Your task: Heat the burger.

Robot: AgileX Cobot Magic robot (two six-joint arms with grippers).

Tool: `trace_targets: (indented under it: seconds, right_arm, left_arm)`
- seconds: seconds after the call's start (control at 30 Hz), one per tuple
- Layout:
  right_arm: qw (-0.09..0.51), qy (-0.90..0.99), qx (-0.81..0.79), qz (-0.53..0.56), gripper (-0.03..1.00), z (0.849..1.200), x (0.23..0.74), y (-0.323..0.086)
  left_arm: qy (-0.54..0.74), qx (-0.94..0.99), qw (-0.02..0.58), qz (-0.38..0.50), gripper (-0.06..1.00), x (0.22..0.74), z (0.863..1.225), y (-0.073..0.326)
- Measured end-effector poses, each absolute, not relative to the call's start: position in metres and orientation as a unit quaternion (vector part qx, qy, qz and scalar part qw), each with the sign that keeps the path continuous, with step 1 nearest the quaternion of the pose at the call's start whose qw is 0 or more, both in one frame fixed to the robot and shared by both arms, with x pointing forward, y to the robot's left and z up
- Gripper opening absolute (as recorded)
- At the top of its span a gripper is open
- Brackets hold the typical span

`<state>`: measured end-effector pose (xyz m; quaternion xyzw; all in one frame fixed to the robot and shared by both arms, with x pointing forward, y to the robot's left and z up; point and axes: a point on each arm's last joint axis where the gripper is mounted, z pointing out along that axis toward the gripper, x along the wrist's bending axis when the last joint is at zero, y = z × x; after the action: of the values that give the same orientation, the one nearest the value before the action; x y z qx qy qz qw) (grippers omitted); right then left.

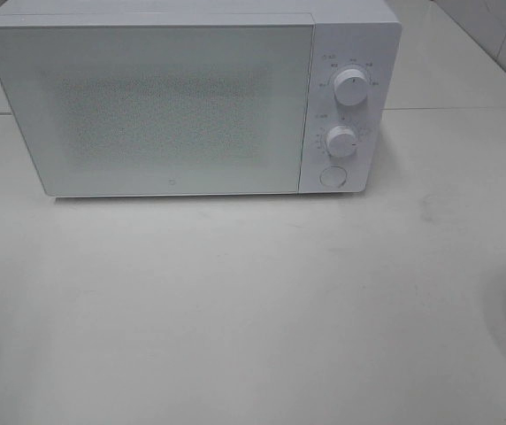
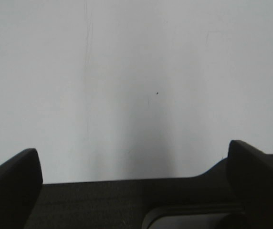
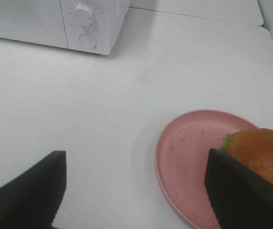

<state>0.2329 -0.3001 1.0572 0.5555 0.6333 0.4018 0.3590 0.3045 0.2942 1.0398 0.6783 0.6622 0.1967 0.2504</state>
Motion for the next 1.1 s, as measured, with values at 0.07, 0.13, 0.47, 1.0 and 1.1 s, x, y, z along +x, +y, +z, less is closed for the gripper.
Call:
trace_targets:
  seconds: [0.07, 0.13, 0.47, 1.0, 1.1]
  right_arm:
    - [0.359, 0.633, 0.556, 0.402, 0.76, 1.057, 0.233, -0.300]
    - [0.359, 0.633, 0.556, 0.402, 0.76, 1.057, 0.233, -0.300]
    - [0.359, 0.633, 0.556, 0.402, 0.76, 1.057, 0.233, -0.300]
    - [0.359, 0.633, 0.556, 0.402, 0.76, 1.057, 0.233, -0.300]
    - [0.359, 0.633, 0.556, 0.402, 0.76, 1.057, 0.233, -0.300]
  left_arm:
    - [0.652, 0.670, 0.275, 0.222, 0.99, 0.294, 1.044, 0.294]
    - [0.649, 0.668, 0.283, 0.230, 0.99, 0.290, 1.045, 0.294]
    - [0.608, 0.634, 0.362, 0.312, 0.99, 0.252, 1.053, 0.294]
    - [0.585, 0.613, 0.398, 0.350, 0.99, 0.233, 1.054, 0.294]
    - [0.585, 0.613, 0.398, 0.350, 0.99, 0.233, 1.054, 0.294]
